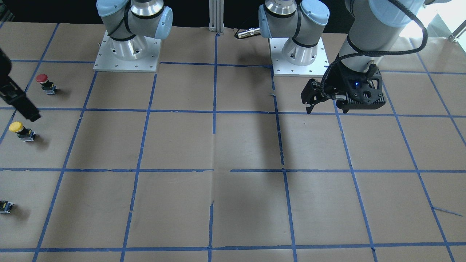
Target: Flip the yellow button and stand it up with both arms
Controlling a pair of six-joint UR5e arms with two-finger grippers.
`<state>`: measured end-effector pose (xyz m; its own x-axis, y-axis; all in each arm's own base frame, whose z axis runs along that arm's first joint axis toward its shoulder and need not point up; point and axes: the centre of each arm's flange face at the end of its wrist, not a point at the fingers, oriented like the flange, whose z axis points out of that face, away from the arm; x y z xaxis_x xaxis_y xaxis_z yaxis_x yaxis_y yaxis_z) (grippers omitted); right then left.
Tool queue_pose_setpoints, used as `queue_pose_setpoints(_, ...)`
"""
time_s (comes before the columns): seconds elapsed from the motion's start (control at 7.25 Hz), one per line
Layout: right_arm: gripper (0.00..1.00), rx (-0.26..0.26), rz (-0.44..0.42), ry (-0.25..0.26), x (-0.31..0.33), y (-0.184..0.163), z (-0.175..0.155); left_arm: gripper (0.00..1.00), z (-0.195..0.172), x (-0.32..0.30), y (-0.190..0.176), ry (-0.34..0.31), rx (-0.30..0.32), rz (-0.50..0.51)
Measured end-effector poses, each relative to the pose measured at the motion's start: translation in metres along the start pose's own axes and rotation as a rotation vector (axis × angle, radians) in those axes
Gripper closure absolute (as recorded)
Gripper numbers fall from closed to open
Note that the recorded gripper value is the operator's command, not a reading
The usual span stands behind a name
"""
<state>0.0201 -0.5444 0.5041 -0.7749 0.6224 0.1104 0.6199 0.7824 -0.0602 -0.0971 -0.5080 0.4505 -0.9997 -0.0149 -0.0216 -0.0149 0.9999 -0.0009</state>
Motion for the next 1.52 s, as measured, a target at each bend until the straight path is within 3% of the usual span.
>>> queue_pose_setpoints(0.41,0.0,-0.013,-0.3,-0.094,-0.06,0.056,-0.02,0.0,0.0,0.0,0.0,0.0,0.003,0.0)
queue_pose_setpoints(0.83,0.0,0.075,-0.578,-0.158,-0.099,0.086,-0.029,0.0,-0.001,0.0,0.0,-0.001,0.005,0.0)
queue_pose_setpoints(1.24,0.0,0.075,-0.679,-0.161,-0.108,0.09,-0.024,0.0,0.0,0.0,0.0,-0.001,0.004,0.0)
queue_pose_setpoints(1.52,0.0,0.073,-0.696,-0.163,-0.108,0.09,-0.024,0.0,0.0,0.0,0.001,-0.001,0.003,0.0)
